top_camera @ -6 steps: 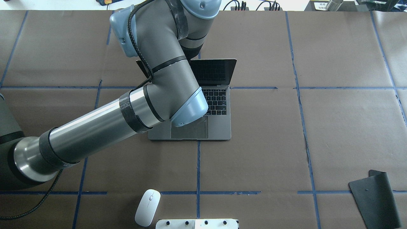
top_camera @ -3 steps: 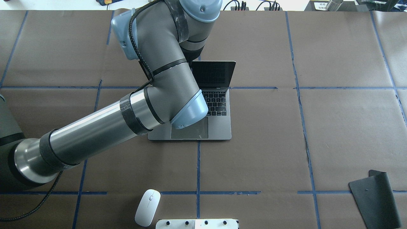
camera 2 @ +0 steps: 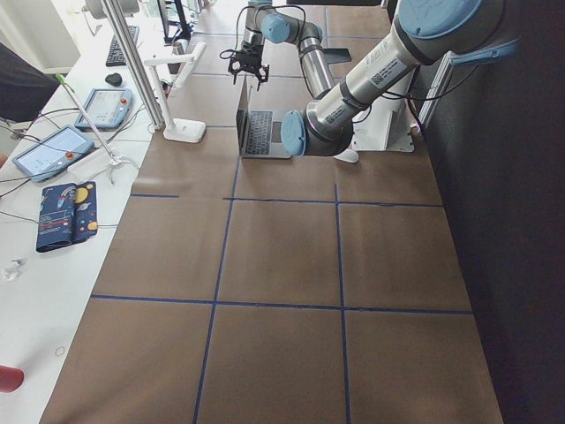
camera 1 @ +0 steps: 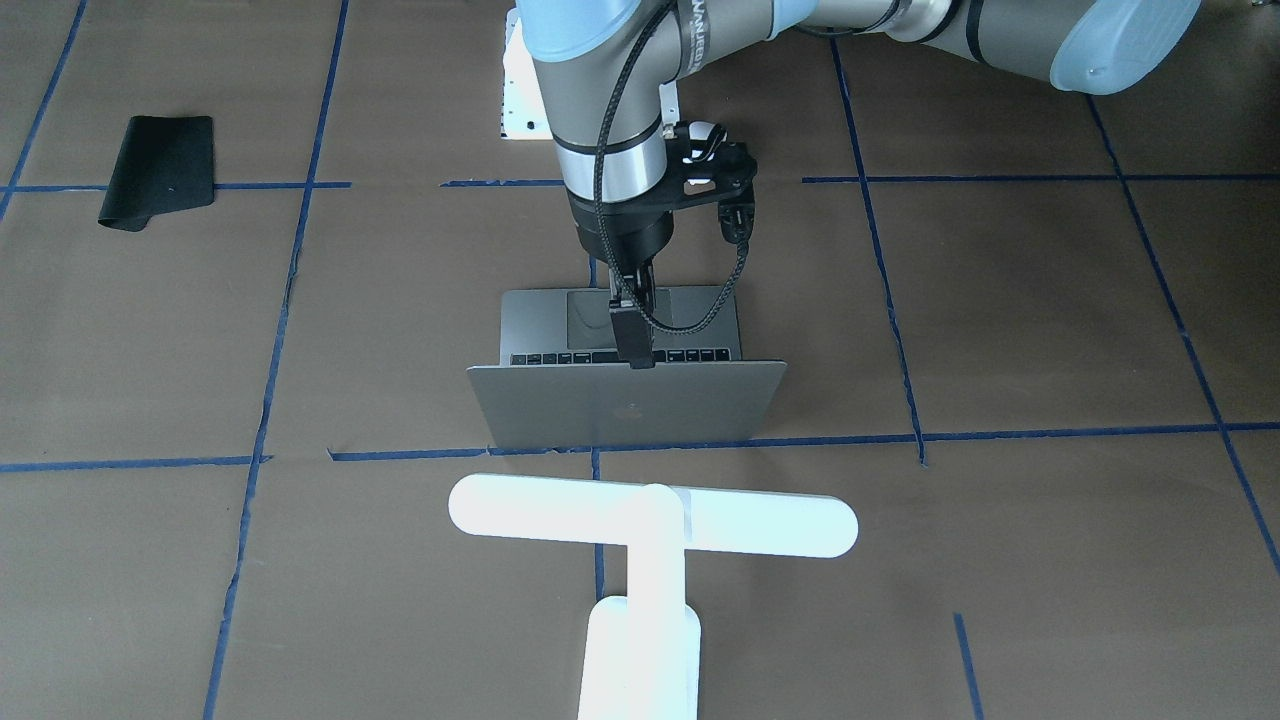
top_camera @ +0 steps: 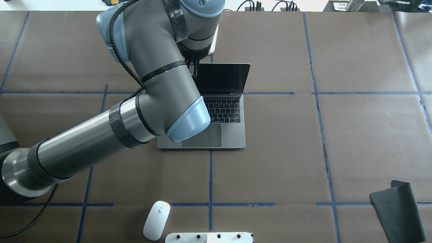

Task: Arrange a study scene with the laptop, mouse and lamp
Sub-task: 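Move the left gripper beside the laptop while the right arm reaches toward the pad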

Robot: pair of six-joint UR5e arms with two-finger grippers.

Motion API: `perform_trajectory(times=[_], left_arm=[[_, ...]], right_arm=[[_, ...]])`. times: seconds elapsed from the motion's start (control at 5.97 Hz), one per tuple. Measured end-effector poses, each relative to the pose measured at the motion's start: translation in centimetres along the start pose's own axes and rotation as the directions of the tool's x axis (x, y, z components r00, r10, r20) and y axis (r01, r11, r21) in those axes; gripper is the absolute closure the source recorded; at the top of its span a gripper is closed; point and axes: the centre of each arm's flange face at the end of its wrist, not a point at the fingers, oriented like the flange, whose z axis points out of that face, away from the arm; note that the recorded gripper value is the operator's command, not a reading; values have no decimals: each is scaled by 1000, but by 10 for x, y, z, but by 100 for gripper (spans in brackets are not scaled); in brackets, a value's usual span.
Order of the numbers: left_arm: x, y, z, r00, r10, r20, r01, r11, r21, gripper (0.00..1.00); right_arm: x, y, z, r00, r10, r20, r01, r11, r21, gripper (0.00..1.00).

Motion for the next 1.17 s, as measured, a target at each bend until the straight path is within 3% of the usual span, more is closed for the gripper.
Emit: perform_trajectory(times=[0.33, 0.5, 0.84, 1.17], left_arm=[[-25, -39, -19, 980, 201, -6, -201, 980, -2, 0], [-44, -63, -18, 946, 325, -9, -325, 946, -6, 0], [-112, -108, -20, 828, 559, -32, -560, 827, -43, 0], [-150, -111, -6, 756, 655, -10, -654, 754, -59, 0]], right_arm=[[-3, 1, -1, 1000, -3, 12, 3, 1000, 3, 0], [-8, 0, -4, 1000, -11, 21, 10, 1000, 8, 0], [-32, -5, -6, 999, -26, 32, 26, 1000, 8, 0], [-77, -7, -5, 999, 1, 43, 0, 1000, -4, 0]])
